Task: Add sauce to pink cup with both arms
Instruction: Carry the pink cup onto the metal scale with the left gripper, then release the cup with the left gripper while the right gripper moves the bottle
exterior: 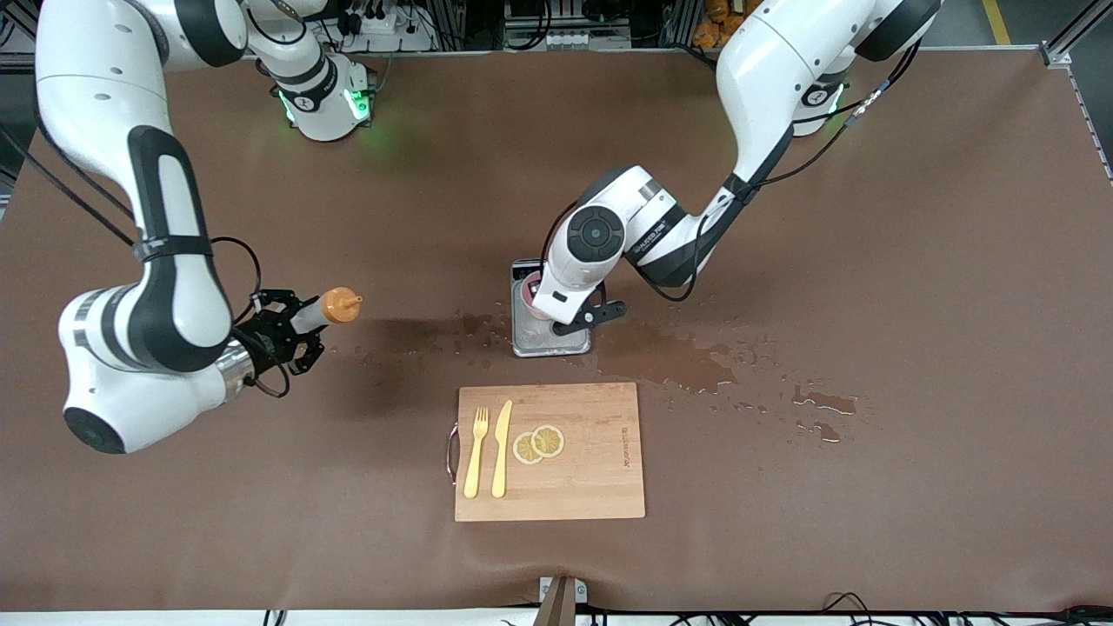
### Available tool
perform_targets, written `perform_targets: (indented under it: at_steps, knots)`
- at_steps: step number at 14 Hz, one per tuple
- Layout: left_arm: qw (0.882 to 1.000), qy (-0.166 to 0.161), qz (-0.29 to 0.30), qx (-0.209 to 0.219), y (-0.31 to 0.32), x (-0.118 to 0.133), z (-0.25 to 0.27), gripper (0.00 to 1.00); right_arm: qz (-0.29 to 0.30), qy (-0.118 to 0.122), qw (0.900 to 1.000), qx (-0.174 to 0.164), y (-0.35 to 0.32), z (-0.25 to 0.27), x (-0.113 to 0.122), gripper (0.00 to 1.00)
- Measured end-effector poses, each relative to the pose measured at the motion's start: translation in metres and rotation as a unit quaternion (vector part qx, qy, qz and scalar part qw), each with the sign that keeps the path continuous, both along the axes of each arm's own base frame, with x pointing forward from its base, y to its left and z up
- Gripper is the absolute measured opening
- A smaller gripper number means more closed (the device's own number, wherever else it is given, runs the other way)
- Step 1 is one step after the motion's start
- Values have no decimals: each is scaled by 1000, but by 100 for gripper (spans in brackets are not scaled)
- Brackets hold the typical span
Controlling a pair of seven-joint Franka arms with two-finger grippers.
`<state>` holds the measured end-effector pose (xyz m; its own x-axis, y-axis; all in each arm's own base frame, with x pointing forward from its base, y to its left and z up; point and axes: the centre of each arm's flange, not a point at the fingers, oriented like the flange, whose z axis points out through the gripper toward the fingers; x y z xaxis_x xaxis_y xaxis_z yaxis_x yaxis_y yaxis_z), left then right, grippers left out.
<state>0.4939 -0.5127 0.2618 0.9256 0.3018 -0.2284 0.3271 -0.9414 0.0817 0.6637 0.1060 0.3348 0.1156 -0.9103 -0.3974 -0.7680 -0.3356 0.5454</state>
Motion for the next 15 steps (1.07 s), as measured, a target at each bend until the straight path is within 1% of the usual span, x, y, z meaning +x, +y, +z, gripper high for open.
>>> perform_targets:
  at_steps: [2, 3, 5, 7, 9, 10, 12, 14, 15]
  knots:
    - [1000, -2, 2, 1, 0, 1, 1, 28, 6, -4, 1000, -28, 29, 6, -3, 41]
    - [1000, -6, 3, -1, 0, 4, 4, 40, 7, -7, 999, -36, 40, 9, -4, 41]
    - [1000, -15, 7, -6, 1, 11, 18, 60, 5, -9, 999, -44, 46, 12, -4, 41]
    - [1000, -21, 7, -5, 5, 15, 41, 78, 0, -9, 998, -57, 48, 12, -4, 41]
    - [999, -31, 14, -4, 15, 23, 71, 98, 2, -13, 996, -92, 61, 13, -7, 41]
    - [999, -35, 18, -2, 24, 27, 87, 100, 7, -18, 993, -115, 75, 15, -11, 41]
    - [999, -40, 23, 6, 43, 35, 120, 100, 19, -29, 986, -162, 119, 17, -24, 41]
    - [998, -49, 31, 9, 64, 43, 151, 100, 20, -39, 980, -196, 157, 20, -37, 41]
    - [998, -53, 32, 13, 76, 47, 166, 100, 14, -42, 977, -207, 168, 21, -41, 41]
